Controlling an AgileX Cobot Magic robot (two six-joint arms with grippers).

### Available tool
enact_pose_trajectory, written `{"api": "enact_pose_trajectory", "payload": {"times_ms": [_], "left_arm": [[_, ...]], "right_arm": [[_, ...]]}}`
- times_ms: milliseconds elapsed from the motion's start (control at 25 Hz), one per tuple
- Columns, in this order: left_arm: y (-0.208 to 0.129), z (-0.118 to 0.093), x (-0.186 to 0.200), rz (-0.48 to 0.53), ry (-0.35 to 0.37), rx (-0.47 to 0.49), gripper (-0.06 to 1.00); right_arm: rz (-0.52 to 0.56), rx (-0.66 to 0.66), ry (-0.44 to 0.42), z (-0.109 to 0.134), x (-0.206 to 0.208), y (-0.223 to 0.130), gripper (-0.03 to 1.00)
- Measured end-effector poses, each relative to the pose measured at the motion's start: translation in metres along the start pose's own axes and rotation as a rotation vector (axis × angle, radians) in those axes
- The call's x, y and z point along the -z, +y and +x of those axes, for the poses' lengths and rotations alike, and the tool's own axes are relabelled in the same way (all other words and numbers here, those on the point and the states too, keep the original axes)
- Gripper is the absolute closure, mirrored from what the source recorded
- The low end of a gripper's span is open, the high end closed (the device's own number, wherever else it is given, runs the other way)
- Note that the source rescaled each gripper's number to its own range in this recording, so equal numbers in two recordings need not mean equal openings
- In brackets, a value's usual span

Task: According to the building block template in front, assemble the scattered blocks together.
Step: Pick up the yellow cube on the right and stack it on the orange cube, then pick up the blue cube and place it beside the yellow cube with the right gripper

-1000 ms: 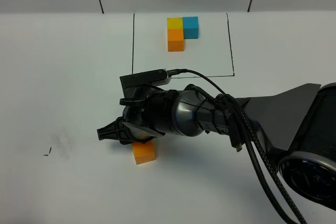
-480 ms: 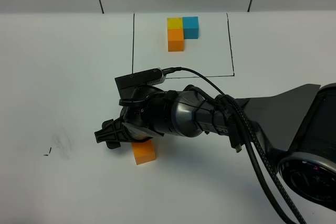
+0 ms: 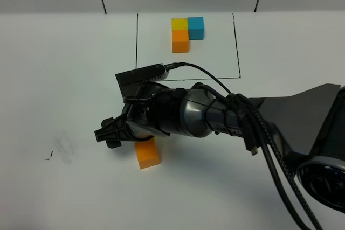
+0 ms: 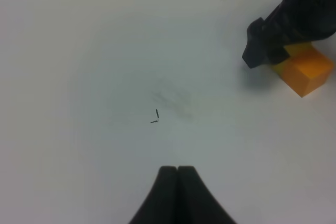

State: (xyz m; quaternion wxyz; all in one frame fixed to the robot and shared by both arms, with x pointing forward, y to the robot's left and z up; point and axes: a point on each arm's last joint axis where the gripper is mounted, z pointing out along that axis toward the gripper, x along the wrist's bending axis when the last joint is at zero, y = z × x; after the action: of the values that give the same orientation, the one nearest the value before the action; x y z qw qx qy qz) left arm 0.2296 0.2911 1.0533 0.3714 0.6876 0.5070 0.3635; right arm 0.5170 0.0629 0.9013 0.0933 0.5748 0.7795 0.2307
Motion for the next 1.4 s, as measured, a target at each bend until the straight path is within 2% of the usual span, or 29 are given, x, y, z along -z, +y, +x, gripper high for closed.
{"api": "enact_pose_trajectory", "payload": {"times_ms": [240, 360, 520, 920, 1400], "left_arm": [[0.0, 0.0, 0.0, 0.0, 0.0, 0.0, 0.94], [0.0, 0.0, 0.0, 0.0, 0.0, 0.0, 0.94], [0.0, 0.0, 0.0, 0.0, 0.0, 0.0, 0.94], [0.0, 0.0, 0.0, 0.0, 0.0, 0.002, 0.94], [0.0, 0.0, 0.0, -0.001, 0.0, 0.003, 0.94]], "right_arm": [[-0.09, 0.027, 0.009, 0.003, 0.036, 0.024, 0.02], [-0.118, 0.057, -0.022, 0.0, 0.048, 0.03, 0.02], [-0.093, 0.055, -0.093, -0.013, 0.049, 0.033, 0.02], [-0.008, 0.04, -0.235, -0.067, 0.039, 0.039, 0.02], [0.027, -0.113, -0.347, -0.165, 0.07, 0.02, 0.02]]}}
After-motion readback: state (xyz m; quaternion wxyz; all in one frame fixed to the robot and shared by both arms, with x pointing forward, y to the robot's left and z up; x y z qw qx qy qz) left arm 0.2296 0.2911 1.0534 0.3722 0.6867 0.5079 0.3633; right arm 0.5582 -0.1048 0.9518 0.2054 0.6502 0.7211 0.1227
